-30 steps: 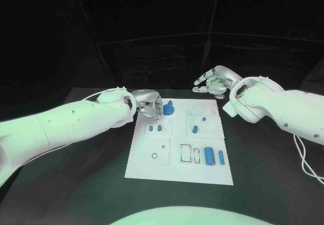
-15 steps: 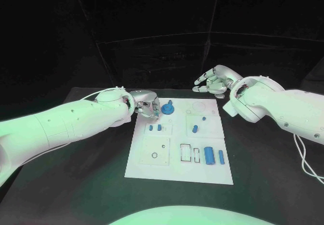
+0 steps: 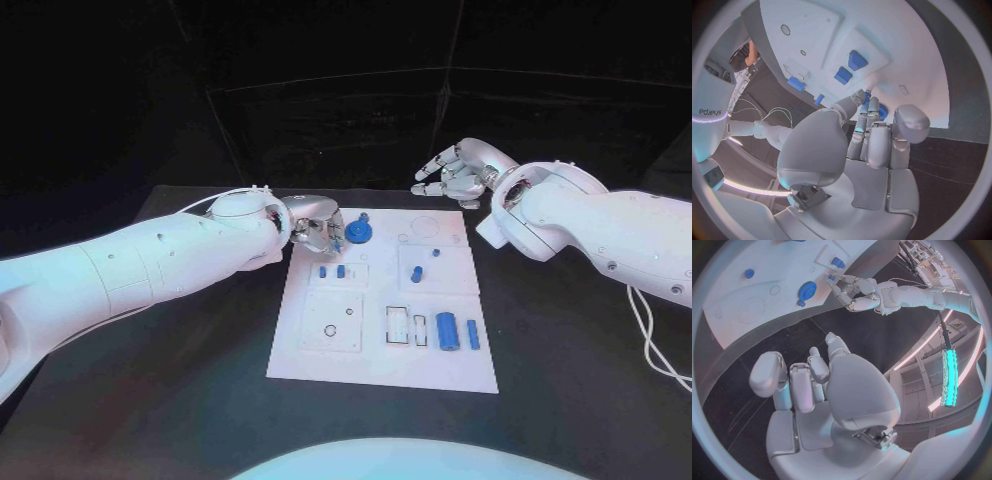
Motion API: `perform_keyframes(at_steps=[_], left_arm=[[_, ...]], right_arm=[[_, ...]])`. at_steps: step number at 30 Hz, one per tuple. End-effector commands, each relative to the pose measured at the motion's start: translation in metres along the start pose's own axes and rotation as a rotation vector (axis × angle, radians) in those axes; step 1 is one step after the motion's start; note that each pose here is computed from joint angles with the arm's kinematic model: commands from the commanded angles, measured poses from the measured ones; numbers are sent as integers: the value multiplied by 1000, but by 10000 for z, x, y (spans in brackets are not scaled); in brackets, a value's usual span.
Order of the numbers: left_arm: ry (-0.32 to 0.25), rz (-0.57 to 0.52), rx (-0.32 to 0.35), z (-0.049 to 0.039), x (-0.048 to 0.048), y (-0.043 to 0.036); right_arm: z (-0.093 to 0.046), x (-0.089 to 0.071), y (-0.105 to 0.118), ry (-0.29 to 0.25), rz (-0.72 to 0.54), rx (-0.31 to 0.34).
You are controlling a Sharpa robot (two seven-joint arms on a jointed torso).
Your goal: Assemble the parts on the task board
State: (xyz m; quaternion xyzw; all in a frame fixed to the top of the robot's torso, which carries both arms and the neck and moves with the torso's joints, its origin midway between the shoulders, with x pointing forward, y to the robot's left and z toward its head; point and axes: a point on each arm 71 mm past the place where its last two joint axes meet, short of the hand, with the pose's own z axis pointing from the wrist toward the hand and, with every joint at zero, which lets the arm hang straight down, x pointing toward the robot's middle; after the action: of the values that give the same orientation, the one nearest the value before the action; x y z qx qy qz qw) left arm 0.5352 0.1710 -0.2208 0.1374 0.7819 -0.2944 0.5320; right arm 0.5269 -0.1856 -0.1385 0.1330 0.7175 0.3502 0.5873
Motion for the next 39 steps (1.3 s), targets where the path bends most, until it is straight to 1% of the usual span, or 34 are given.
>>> perform_keyframes(at_steps=[1,12,22,29,39], left_arm=[[19,-7,0,8,18,-3],[38,-9,-14,16,44,13],[41,-9,-16,27,49,8],[43,-9,-17,51,51,-1],[63,-10,-36,67,65,21]], right_arm=[[3,-7,16,2,1,-9],[3,-6,16,2,1,-9],[3,-6,16,2,1,-9],[6,-2,21,3,1,-11],[7,-3,18,4,1,-10]])
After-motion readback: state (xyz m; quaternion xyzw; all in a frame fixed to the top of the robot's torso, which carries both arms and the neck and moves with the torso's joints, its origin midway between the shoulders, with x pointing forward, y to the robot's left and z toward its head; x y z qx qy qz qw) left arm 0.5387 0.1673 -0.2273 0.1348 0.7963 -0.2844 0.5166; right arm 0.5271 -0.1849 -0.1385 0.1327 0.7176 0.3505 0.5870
